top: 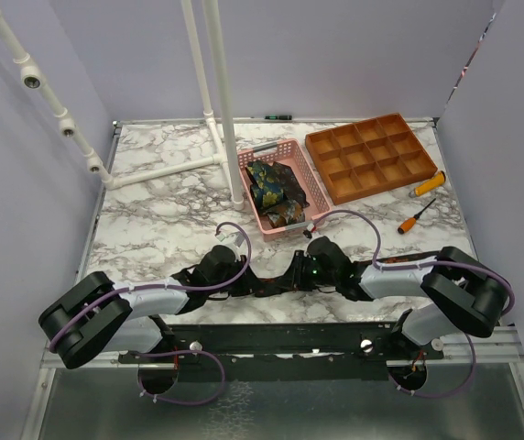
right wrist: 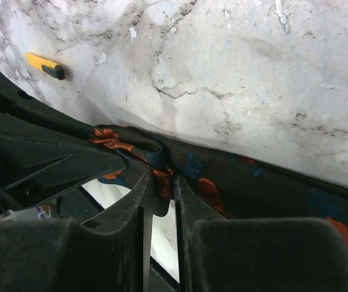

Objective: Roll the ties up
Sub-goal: Roll the tie at the center of the board.

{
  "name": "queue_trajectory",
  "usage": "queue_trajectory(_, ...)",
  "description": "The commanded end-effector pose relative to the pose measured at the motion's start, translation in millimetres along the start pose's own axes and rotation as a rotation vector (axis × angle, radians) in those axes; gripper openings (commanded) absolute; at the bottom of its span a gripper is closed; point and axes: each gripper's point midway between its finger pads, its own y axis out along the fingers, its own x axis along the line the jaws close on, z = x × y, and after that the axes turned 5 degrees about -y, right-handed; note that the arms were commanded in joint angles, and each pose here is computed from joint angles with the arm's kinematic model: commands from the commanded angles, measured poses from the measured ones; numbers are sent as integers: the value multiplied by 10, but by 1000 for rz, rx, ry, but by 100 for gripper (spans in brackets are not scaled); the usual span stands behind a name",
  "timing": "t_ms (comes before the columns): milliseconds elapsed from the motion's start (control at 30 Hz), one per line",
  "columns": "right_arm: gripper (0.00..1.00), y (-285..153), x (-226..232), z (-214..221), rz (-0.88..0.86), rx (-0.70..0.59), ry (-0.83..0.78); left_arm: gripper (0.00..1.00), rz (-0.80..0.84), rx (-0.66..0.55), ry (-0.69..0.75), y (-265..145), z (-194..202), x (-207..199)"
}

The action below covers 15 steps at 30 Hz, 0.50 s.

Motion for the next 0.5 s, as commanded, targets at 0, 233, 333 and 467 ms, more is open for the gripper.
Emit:
queue_trajectory(0,15,7,-383,146,149,44,-21,15,-155,84,-3,-60,242,400)
queue_trajectory(233,11,5,-541,221,198,47,-3,55,-145,82,1,-110,255,396)
queue_trajectory(333,10,20,-591,269,205,55,5,55,-143,92,2,-118,289,416)
queue_trajectory(467,10,38,-655,339,213,68,15,54,-106,104,8,-99,307,357)
